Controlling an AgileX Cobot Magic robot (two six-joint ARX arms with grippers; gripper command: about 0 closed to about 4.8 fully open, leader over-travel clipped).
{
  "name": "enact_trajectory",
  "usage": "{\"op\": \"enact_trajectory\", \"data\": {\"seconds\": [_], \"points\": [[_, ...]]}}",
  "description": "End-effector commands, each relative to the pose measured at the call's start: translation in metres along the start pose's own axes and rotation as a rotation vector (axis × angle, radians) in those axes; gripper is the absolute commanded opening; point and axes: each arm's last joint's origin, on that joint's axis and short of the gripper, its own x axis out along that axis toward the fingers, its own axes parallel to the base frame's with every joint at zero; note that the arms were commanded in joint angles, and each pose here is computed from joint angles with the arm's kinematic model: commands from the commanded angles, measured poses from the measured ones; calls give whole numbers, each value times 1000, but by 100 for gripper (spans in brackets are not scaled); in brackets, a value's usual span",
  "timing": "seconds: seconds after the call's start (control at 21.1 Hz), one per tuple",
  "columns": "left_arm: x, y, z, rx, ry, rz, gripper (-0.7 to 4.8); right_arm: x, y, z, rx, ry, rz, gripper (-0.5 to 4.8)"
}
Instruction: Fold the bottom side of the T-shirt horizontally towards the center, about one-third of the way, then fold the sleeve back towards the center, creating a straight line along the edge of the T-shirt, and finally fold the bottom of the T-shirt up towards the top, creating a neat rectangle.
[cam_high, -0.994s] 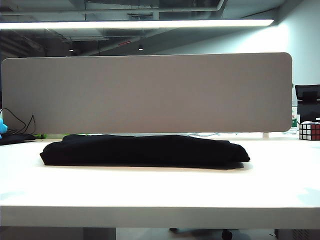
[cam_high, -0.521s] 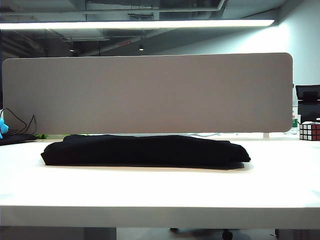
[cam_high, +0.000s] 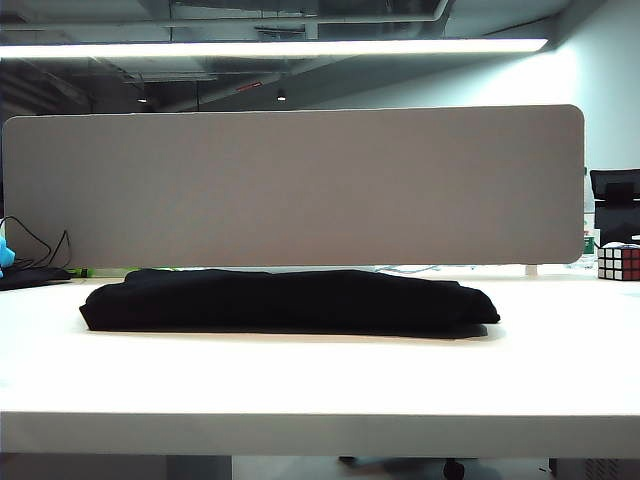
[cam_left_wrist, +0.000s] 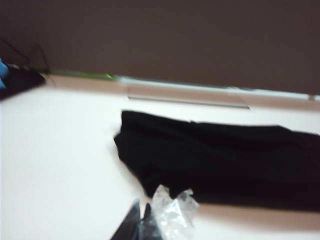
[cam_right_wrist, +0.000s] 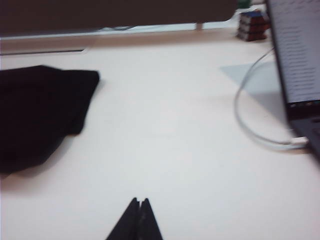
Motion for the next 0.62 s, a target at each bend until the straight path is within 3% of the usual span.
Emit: {"op": "enact_trajectory", "data": {"seconds": [0.05, 0.43, 0.62], "points": [[3, 2, -8, 25, -53, 2, -6, 0, -1, 5, -23, -73, -25, -7], [3, 3, -8, 86, -62, 69, -6, 1, -6, 8, -32, -105, -79, -6], [4, 3, -15, 75, 14, 45, -6, 1, -6, 8, -32, -105, -72, -6]]}}
